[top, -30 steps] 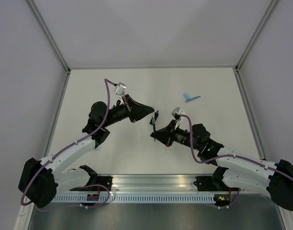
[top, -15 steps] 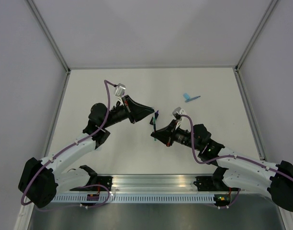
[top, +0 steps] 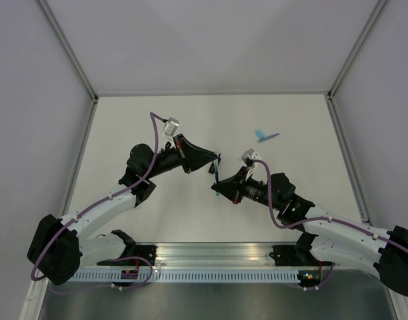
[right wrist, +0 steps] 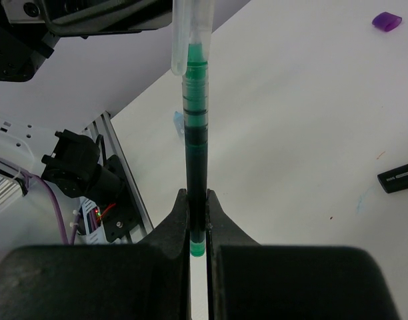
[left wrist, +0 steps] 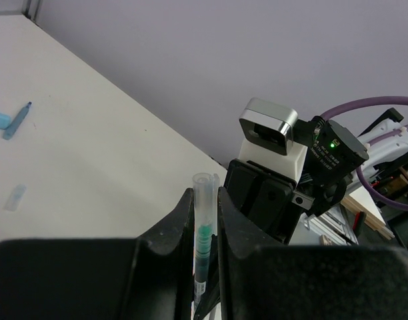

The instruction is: Insert the pens into the pen caps

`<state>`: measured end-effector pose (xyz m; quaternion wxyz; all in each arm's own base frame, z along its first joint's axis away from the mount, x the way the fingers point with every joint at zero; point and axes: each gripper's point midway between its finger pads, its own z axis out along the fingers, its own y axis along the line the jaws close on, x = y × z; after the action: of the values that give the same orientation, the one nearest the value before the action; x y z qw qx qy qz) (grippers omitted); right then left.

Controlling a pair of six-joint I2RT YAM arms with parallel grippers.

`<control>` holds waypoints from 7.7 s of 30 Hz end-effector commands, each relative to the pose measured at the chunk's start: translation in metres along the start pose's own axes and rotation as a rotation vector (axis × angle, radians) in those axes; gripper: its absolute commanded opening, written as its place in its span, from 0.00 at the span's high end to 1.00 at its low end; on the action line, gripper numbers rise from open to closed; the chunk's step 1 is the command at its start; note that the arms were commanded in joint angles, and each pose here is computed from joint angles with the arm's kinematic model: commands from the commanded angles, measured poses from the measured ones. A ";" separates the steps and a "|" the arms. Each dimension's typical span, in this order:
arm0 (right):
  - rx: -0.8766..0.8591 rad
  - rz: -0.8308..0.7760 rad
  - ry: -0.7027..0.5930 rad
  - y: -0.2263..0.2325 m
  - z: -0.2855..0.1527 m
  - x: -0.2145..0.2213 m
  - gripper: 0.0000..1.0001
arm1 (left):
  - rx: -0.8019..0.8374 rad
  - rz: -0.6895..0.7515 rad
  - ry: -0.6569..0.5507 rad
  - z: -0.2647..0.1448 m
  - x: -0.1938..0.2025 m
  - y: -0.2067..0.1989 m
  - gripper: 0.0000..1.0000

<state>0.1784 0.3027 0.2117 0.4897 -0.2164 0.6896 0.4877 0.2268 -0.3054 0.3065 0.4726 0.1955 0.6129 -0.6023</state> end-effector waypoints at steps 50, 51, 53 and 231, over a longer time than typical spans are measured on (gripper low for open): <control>-0.089 -0.032 -0.084 0.026 -0.012 -0.031 1.00 | 0.108 0.050 0.104 0.008 0.018 -0.028 0.29; -0.092 -0.033 -0.082 0.027 -0.012 -0.031 1.00 | 0.098 0.056 0.102 0.009 0.015 -0.026 0.29; -0.093 -0.032 -0.081 0.027 -0.012 -0.031 1.00 | 0.081 0.065 0.094 0.011 0.010 -0.026 0.28; 0.543 0.442 0.197 -0.166 -0.005 0.018 0.71 | -1.433 -0.743 -0.060 -0.203 0.078 0.208 0.07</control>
<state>0.2952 0.2182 0.1152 0.3473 0.0318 0.8791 0.3250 0.3122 -0.1293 0.1248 0.3823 -0.2598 0.8602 -0.2153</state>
